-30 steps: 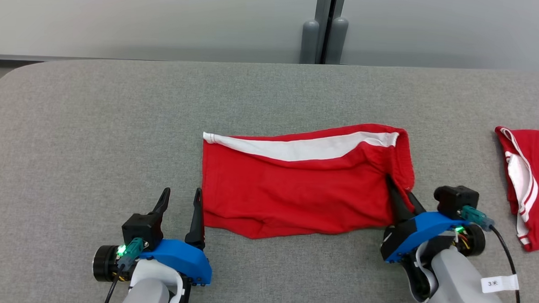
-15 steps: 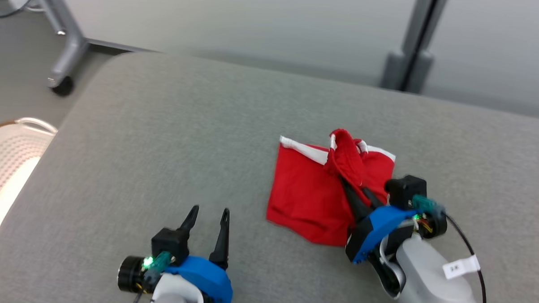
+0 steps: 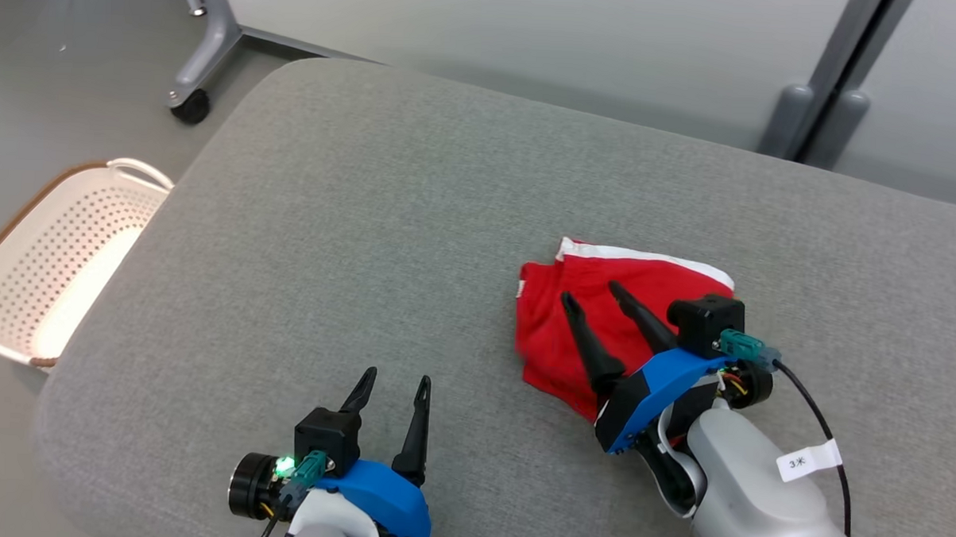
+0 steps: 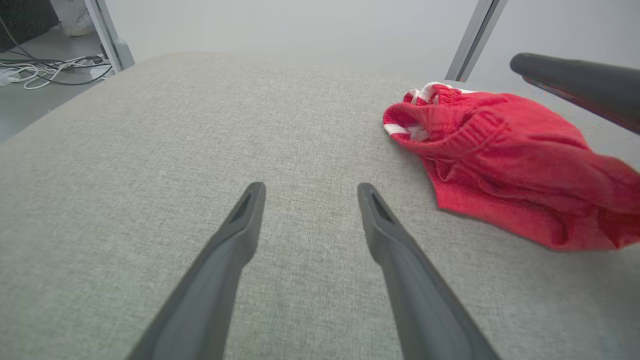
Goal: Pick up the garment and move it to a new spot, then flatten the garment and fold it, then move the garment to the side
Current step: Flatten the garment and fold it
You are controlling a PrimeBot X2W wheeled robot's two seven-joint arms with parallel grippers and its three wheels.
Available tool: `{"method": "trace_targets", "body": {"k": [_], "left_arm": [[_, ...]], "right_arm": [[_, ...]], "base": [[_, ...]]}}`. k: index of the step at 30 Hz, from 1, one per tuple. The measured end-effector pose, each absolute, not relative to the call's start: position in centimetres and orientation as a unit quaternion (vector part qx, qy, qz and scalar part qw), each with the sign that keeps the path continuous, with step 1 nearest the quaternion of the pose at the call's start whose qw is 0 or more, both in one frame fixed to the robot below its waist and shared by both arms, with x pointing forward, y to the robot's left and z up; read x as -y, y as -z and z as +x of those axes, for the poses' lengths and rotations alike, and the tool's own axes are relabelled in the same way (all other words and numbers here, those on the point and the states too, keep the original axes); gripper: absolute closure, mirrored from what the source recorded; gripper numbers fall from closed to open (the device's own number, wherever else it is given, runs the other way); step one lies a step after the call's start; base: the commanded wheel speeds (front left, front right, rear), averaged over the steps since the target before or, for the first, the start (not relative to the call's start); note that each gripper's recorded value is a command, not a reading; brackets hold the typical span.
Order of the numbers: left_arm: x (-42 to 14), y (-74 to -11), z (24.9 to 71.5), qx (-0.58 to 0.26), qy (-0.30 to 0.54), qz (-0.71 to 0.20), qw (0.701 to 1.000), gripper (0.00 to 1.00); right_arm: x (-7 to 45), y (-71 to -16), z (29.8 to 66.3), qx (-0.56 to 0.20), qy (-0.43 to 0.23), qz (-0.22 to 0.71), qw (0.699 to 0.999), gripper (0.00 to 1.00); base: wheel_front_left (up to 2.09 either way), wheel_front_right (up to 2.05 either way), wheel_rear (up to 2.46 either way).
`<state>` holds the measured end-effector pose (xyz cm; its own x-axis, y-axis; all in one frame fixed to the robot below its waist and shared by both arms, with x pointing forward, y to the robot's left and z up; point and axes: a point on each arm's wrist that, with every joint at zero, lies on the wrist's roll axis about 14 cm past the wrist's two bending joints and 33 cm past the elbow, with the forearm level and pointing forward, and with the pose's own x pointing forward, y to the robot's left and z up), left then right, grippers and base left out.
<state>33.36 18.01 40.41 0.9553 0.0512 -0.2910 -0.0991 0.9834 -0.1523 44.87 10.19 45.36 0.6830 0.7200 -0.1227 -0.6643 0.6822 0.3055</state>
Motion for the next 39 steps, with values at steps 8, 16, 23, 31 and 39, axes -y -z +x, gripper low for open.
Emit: {"method": "trace_targets", "body": {"k": [8, 16, 23, 31, 39], "left_arm": [[-16.3, -41.2, 35.8, -0.130, -0.008, -0.073, 0.989, 0.00], [-14.5, -42.5, 38.5, -0.103, 0.018, -0.048, 0.993, 0.00], [-13.7, -42.8, 39.3, -0.095, 0.026, -0.040, 0.994, 0.00], [-13.3, -42.3, 38.4, -0.101, 0.028, -0.040, 0.994, 0.00], [-13.3, -42.3, 36.9, -0.101, 0.030, -0.031, 0.994, 0.00]], "right_arm": [[-3.9, -47.3, 48.1, -0.066, -0.297, 0.110, 0.946, 0.00], [7.4, -46.5, 48.1, -0.047, -0.154, 0.081, 0.984, 0.00], [13.0, -45.7, 45.5, -0.054, -0.085, 0.076, 0.992, 0.00], [15.4, -45.4, 42.3, -0.061, -0.058, 0.072, 0.994, 0.00], [15.9, -45.1, 39.2, -0.065, -0.053, 0.076, 0.994, 0.00]], "base": [[0.00, 0.00, 0.00], [0.00, 0.00, 0.00], [0.00, 0.00, 0.00], [0.00, 0.00, 0.00], [0.00, 0.00, 0.00]]}}
